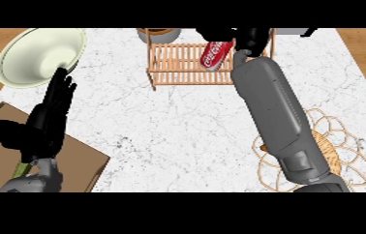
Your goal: Pick the can from the placemat and place it in the tiered shelf
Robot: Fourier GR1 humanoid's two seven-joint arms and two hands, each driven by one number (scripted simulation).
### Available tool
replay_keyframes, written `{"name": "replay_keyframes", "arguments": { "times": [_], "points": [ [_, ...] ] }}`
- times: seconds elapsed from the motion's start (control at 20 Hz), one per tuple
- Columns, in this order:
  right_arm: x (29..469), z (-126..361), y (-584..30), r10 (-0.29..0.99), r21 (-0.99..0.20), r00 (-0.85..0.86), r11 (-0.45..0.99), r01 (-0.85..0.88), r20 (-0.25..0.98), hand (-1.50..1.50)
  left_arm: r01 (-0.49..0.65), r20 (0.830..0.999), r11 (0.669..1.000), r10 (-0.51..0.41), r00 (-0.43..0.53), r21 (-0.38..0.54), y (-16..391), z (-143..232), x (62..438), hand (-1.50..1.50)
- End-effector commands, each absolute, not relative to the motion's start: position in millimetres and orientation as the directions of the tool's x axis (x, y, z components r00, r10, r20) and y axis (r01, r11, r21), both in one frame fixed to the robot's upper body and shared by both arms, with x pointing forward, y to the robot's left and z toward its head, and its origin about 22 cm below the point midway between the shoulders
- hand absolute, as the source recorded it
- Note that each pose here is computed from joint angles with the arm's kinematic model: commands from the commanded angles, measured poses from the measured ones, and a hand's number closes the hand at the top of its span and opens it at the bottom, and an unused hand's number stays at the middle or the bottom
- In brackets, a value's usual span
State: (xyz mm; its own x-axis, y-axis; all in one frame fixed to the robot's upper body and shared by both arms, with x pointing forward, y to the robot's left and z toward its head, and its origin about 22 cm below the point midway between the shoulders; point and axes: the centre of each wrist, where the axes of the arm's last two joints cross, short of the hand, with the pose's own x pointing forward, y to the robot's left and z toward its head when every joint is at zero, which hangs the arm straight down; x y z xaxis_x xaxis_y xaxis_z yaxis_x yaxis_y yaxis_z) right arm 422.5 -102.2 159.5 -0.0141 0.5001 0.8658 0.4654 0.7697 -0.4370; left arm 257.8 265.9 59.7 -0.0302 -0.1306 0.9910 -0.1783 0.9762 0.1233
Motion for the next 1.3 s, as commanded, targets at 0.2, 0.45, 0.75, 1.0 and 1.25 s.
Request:
{"name": "replay_keyframes", "arguments": {
  "times": [0.2,0.45,0.75,1.0,1.25],
  "points": [
    [403.0,193.3,-151.4,0.379,-0.292,-0.013,0.734,0.613,0.925,-1.50,-0.184,0.992,0.976,-0.124,-0.028,0.116,270.2,62.0,252.0,0.00],
    [360.1,202.0,-195.6,0.345,-0.300,0.058,0.708,0.639,0.937,-1.50,-0.236,0.988,0.962,-0.150,-0.028,0.139,264.1,60.4,270.6,0.00],
    [297.1,213.6,-271.2,0.357,-0.313,0.061,0.707,0.634,0.932,-1.50,-0.205,0.990,0.970,-0.137,-0.023,0.129,275.2,50.6,247.8,0.00],
    [236.8,212.3,-284.0,0.348,-0.295,0.035,0.734,0.612,0.937,-1.50,-0.207,0.990,0.969,-0.140,-0.016,0.134,268.8,63.4,234.3,0.00],
    [213.5,217.5,-316.7,0.356,-0.294,0.016,0.746,0.598,0.934,-1.50,-0.185,0.991,0.975,-0.128,-0.031,0.120,273.8,62.0,246.3,0.00]
  ]
}}
